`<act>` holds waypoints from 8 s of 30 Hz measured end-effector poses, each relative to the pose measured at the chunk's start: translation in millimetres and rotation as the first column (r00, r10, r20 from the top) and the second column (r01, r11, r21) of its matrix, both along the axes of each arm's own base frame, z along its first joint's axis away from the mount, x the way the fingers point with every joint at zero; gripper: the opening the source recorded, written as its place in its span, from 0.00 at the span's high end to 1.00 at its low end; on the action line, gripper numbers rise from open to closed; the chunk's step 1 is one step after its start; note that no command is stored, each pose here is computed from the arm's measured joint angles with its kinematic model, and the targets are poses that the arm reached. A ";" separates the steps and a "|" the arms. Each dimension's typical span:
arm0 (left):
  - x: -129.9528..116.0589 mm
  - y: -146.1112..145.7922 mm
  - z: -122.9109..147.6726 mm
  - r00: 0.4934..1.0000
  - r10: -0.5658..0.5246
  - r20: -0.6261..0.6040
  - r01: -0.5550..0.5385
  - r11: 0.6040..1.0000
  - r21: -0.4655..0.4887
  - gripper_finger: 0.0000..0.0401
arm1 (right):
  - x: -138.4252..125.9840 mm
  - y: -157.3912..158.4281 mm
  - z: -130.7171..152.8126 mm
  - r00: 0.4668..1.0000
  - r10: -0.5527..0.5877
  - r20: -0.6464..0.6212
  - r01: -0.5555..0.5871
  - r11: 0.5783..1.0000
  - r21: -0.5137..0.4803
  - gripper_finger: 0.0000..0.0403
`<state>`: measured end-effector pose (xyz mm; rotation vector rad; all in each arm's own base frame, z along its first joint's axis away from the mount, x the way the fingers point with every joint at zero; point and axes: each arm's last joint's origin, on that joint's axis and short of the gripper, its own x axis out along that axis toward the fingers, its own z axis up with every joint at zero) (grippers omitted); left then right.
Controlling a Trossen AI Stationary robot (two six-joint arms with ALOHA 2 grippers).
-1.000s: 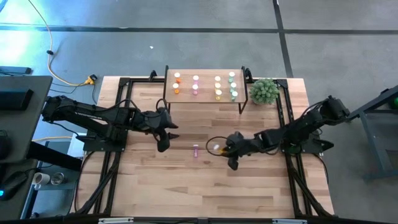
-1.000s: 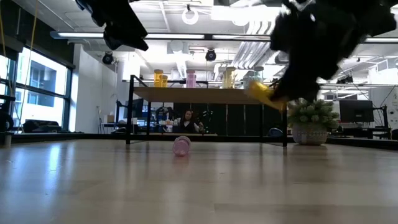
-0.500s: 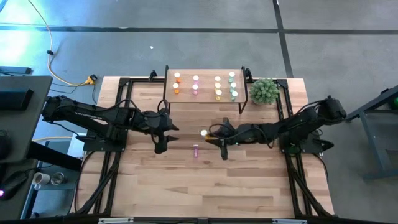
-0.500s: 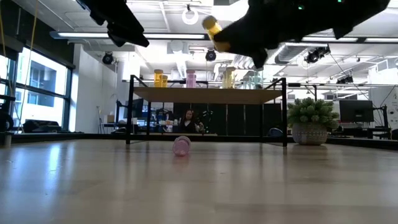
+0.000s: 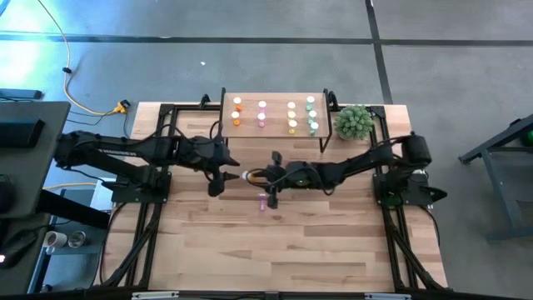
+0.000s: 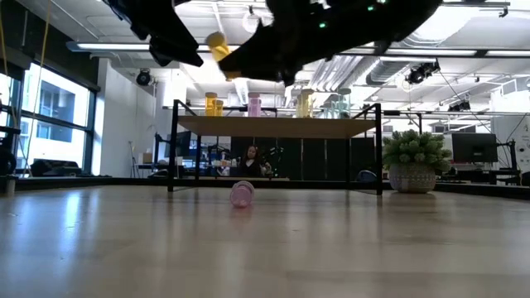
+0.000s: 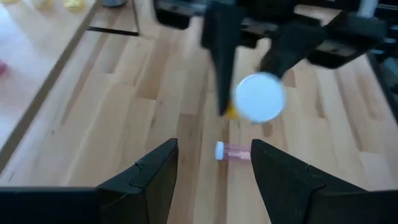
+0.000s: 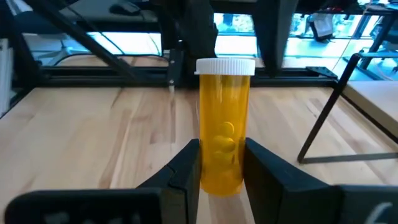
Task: Pick and place medicine bottles onto shelf by color
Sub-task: Put the orange pill bottle on the shelf aligned with the other orange pill bottles, then put the pink pill bottle on the shelf aligned with the other pink pill bottles
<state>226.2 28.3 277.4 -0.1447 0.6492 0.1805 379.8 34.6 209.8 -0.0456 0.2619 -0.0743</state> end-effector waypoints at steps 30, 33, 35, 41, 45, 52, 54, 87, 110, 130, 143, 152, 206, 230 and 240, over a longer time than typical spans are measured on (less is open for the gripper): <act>3.8 1.3 2.1 0.998 -0.049 0.036 0.049 0.999 0.016 0.52 | 26.1 -2.7 -0.5 0.999 -0.035 0.015 0.034 0.996 0.077 0.78; 6.8 1.8 2.5 0.997 -0.048 0.054 0.047 0.999 0.021 0.52 | 26.0 -2.7 -0.6 0.999 -0.035 0.015 0.033 0.996 0.077 0.78; 6.6 1.8 1.2 0.998 -0.047 0.042 0.046 0.999 0.019 0.52 | 26.0 -2.7 -0.7 0.999 -0.035 0.015 0.034 0.996 0.077 0.78; 6.6 1.8 1.5 0.998 -0.047 0.045 0.046 0.999 0.019 0.54 | 26.0 -2.7 -0.6 0.999 -0.035 0.015 0.033 0.997 0.077 0.78; 6.6 1.7 1.5 0.998 -0.050 0.045 0.049 0.999 0.017 0.61 | 26.0 -2.8 -0.6 0.999 -0.035 0.015 0.034 0.996 0.077 0.78; 6.6 1.6 1.5 0.998 -0.052 0.045 0.051 0.999 0.016 0.71 | 26.1 -3.0 -0.5 0.999 -0.036 0.017 0.034 0.996 0.077 0.78; 6.6 1.6 1.5 0.998 -0.052 0.045 0.051 0.999 0.016 0.72 | 26.1 -3.0 -0.5 0.999 -0.036 0.017 0.034 0.996 0.077 0.78; 0.3 6.3 17.9 0.998 0.042 -0.052 -0.036 0.994 0.102 0.71 | 24.7 -20.5 0.3 0.990 -0.144 -0.002 0.144 0.989 0.031 0.45; -38.0 80.8 78.9 0.927 0.369 -0.062 -0.358 0.924 0.135 0.71 | 5.6 -34.8 23.2 0.962 -0.260 -0.086 0.263 0.965 0.019 0.45; -2.9 113.3 34.0 0.902 0.333 -0.275 -0.317 0.943 0.102 0.71 | 4.2 -34.5 19.5 0.956 -0.264 -0.127 0.269 0.963 0.024 0.45; 18.1 126.1 42.1 0.874 0.308 -0.377 -0.305 0.950 0.069 0.71 | 4.1 -35.3 18.7 0.954 -0.267 -0.133 0.272 0.962 0.024 0.45; 23.5 131.0 38.0 0.863 0.310 -0.398 -0.300 0.950 0.090 0.71 | 3.6 -35.3 17.7 0.953 -0.267 -0.144 0.273 0.962 0.021 0.45; 19.7 140.5 35.5 0.837 0.373 -0.401 -0.374 0.924 0.078 0.56 | 3.5 -35.3 17.2 0.952 -0.267 -0.149 0.273 0.962 0.019 0.45; 19.5 138.5 43.2 0.856 0.337 -0.392 -0.351 0.936 0.036 0.57 | 3.5 -35.3 17.2 0.952 -0.266 -0.149 0.271 0.962 0.017 0.45; 18.3 135.6 69.5 0.865 0.343 -0.367 -0.349 0.936 0.050 0.57 | 3.5 -35.2 17.2 0.952 -0.266 -0.149 0.271 0.962 0.017 0.45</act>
